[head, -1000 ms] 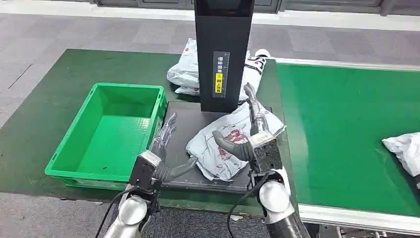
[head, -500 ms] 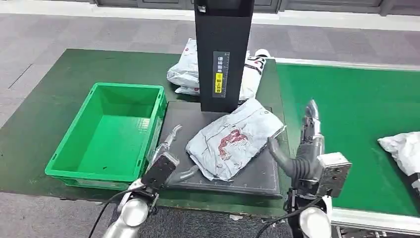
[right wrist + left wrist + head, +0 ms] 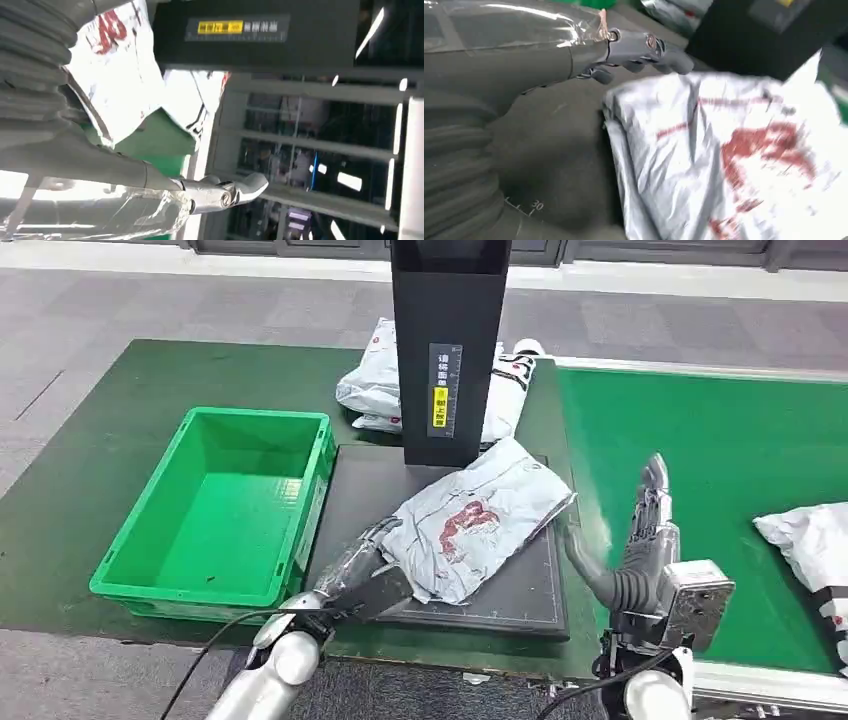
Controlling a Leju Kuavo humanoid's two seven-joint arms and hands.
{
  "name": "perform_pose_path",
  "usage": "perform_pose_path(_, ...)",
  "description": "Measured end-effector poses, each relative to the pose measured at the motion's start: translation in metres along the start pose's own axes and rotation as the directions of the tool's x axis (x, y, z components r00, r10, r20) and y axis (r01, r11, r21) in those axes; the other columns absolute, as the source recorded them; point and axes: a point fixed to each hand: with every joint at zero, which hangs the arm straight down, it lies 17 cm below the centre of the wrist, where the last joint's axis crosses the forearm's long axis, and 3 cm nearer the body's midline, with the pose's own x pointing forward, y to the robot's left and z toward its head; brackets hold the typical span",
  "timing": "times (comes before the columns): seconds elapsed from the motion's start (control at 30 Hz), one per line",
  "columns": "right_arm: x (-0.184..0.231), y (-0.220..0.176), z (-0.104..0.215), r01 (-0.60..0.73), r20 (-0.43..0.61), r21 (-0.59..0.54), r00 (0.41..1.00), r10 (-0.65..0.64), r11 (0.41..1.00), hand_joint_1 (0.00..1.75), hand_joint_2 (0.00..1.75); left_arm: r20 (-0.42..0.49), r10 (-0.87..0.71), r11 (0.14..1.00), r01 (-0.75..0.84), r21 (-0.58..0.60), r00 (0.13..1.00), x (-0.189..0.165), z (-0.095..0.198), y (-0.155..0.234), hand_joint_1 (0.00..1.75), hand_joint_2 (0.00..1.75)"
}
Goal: Moved the parcel from conveyor to table for the left to box.
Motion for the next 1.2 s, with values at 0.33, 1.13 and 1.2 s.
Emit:
perform_pose_path(0.33, 0.011, 0.018, 0.002, 0.102, 0.03, 0.06, 0.994, -0.104, 0.993, 0.0, 1.75, -0.01, -0.11, 0.976, 0.106, -0.191, 0.994, -0.012, -0.023, -0.04, 1.75, 1.75)
perform_pose_path(1.13, 0.012, 0.014, 0.001, 0.129, 0.036, 0.05, 0.991, -0.131, 0.99, 0.0, 1.75, -0.026, -0.1, 0.967, 0.091, -0.24, 0.995, -0.018, -0.027, -0.055, 1.75, 1.75)
perform_pose_path(1.2, 0.012, 0.014, 0.001, 0.129, 0.036, 0.05, 0.991, -0.131, 0.99, 0.0, 1.75, -0.027, -0.1, 0.966, 0.09, -0.241, 0.995, -0.018, -0.027, -0.056, 1.75, 1.75)
